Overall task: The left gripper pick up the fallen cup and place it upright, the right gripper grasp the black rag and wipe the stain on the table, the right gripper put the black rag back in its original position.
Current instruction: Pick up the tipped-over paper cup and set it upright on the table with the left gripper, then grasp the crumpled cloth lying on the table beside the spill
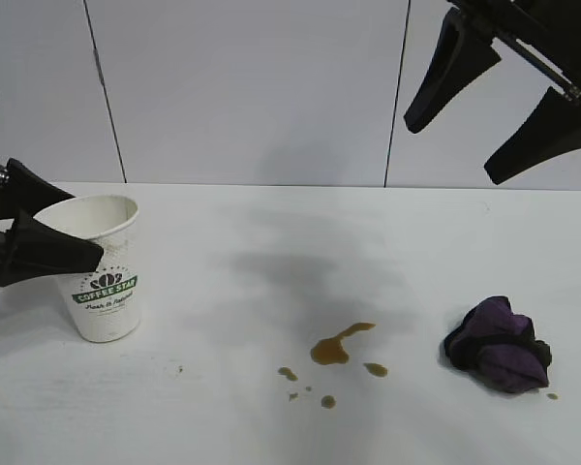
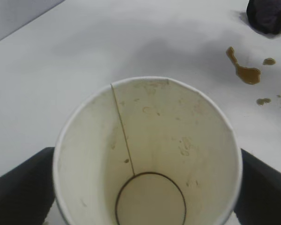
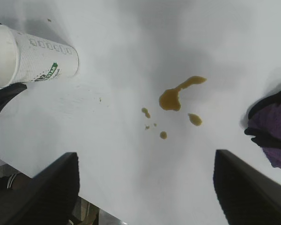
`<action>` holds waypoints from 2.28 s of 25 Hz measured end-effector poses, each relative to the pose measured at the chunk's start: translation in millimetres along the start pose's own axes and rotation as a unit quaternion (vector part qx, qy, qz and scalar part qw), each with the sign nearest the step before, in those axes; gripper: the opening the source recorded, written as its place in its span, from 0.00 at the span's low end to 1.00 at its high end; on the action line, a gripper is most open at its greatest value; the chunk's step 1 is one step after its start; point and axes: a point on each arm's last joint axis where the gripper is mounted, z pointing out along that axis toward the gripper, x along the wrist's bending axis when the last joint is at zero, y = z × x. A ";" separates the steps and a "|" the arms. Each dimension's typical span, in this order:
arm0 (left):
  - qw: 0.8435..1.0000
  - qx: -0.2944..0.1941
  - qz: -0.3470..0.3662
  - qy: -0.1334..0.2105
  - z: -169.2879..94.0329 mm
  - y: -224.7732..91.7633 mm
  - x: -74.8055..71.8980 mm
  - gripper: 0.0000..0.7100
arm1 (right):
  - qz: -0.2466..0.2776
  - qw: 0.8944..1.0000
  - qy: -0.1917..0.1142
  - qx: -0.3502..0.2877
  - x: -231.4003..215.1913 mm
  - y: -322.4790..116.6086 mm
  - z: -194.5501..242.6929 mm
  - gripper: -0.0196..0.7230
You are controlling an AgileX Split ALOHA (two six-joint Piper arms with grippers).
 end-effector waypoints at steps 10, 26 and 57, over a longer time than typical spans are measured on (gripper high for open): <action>0.997 0.065 -0.049 -0.018 -5.9 -5.1 -5.2 0.94 | 0.000 1.000 0.000 0.000 0.0 0.0 0.0 0.76; 0.926 0.095 -0.140 0.337 -96.1 62.8 13.0 0.86 | 0.000 1.000 0.000 0.000 0.0 0.0 0.0 0.76; 0.808 -0.379 0.187 0.410 -296.7 165.4 -363.5 0.80 | -0.001 1.000 0.000 0.014 0.1 -2.5 0.0 0.76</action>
